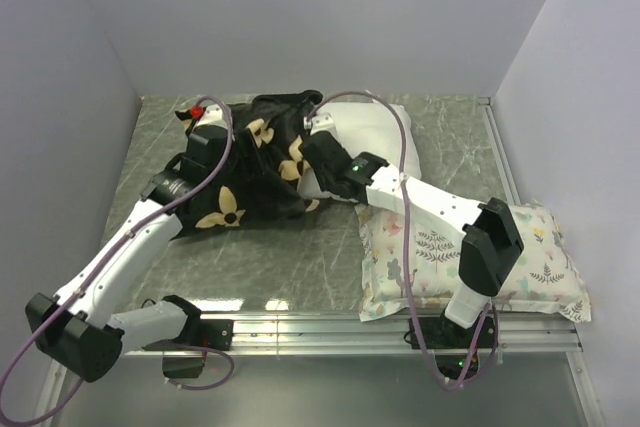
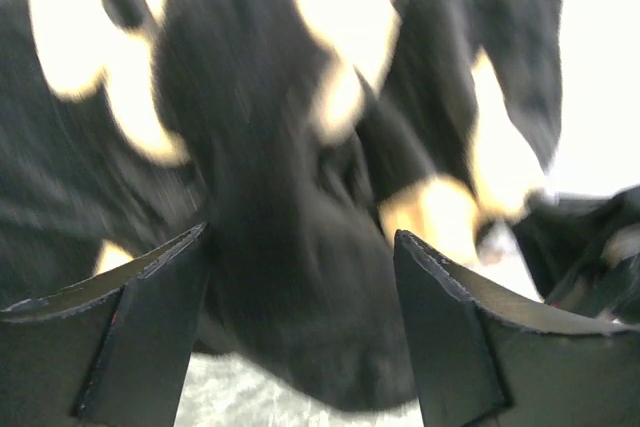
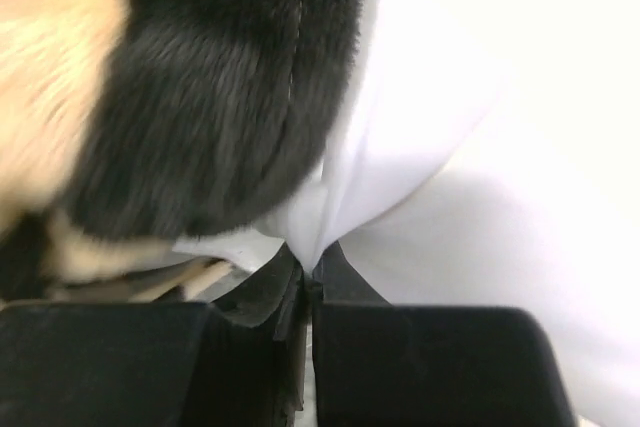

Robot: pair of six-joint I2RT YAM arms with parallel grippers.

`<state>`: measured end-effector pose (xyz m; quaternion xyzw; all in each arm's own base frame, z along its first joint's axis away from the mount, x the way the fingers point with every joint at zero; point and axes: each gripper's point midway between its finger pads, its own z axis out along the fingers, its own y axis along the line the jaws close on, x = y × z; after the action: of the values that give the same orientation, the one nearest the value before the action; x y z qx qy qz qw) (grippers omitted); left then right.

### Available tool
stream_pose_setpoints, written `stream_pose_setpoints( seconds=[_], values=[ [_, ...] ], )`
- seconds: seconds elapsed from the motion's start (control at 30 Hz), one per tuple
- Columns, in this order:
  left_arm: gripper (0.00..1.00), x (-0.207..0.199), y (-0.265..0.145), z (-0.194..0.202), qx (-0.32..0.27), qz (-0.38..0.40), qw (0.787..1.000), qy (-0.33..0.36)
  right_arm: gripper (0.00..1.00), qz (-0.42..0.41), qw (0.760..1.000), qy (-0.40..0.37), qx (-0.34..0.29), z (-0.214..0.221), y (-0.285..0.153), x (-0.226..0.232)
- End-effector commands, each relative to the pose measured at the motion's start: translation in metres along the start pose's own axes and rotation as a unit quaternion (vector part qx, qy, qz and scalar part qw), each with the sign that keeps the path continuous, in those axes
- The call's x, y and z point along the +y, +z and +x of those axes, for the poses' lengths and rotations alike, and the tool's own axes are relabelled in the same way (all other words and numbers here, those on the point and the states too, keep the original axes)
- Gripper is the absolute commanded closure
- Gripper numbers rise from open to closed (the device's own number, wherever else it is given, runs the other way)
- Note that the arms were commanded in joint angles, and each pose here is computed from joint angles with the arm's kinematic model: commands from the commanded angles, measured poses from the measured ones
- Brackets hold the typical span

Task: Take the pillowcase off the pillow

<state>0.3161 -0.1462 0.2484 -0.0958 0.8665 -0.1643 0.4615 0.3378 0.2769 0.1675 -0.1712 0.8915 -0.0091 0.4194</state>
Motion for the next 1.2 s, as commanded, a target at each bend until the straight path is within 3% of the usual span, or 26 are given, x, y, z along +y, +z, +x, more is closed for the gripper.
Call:
stream_pose_setpoints(
  seconds=[0.0, 0.2, 0.4, 0.73, 0.83, 0.87, 0.93, 0.97, 1.17],
  values=[
    [0.21, -0.014, -0.041, -0.024, -0.054, 0.021, 0.998, 0.001, 1.00, 0.005, 0.997, 0.041, -0.058, -0.067, -0.046, -0.017],
    [0.21, 0.005, -0.066, -0.004, -0.082, 0.002, 0.995, -0.050, 1.00, -0.008, 0.995, 0.062, -0.081, -0.114, -0.079, -0.036],
    [0.19, 0.029, -0.053, 0.027, -0.080, -0.022, 0.994, -0.073, 1.00, -0.028, 0.993, 0.073, -0.092, -0.143, -0.093, -0.043],
    [0.19, 0.004, -0.011, -0.007, -0.114, -0.040, 0.992, -0.020, 1.00, -0.067, 0.990, 0.081, -0.097, -0.142, -0.107, -0.039],
    [0.42, 0.009, 0.002, -0.004, -0.102, -0.074, 0.992, -0.003, 1.00, -0.069, 0.989, 0.084, -0.098, -0.140, -0.111, -0.043],
    [0.61, 0.013, 0.005, -0.002, -0.098, -0.085, 0.992, 0.002, 1.00, -0.069, 0.989, 0.086, -0.099, -0.140, -0.111, -0.045],
    [0.83, 0.023, 0.008, 0.000, -0.090, -0.116, 0.989, 0.009, 1.00, -0.066, 0.989, 0.089, -0.102, -0.141, -0.116, -0.050],
    [1.00, 0.038, 0.008, -0.007, -0.098, -0.143, 0.985, 0.001, 1.00, -0.061, 0.988, 0.092, -0.106, -0.143, -0.118, -0.053],
    [1.00, 0.123, -0.030, -0.058, -0.150, -0.258, 0.952, -0.063, 1.00, -0.048, 0.986, 0.109, -0.115, -0.147, -0.127, -0.077]
  ],
)
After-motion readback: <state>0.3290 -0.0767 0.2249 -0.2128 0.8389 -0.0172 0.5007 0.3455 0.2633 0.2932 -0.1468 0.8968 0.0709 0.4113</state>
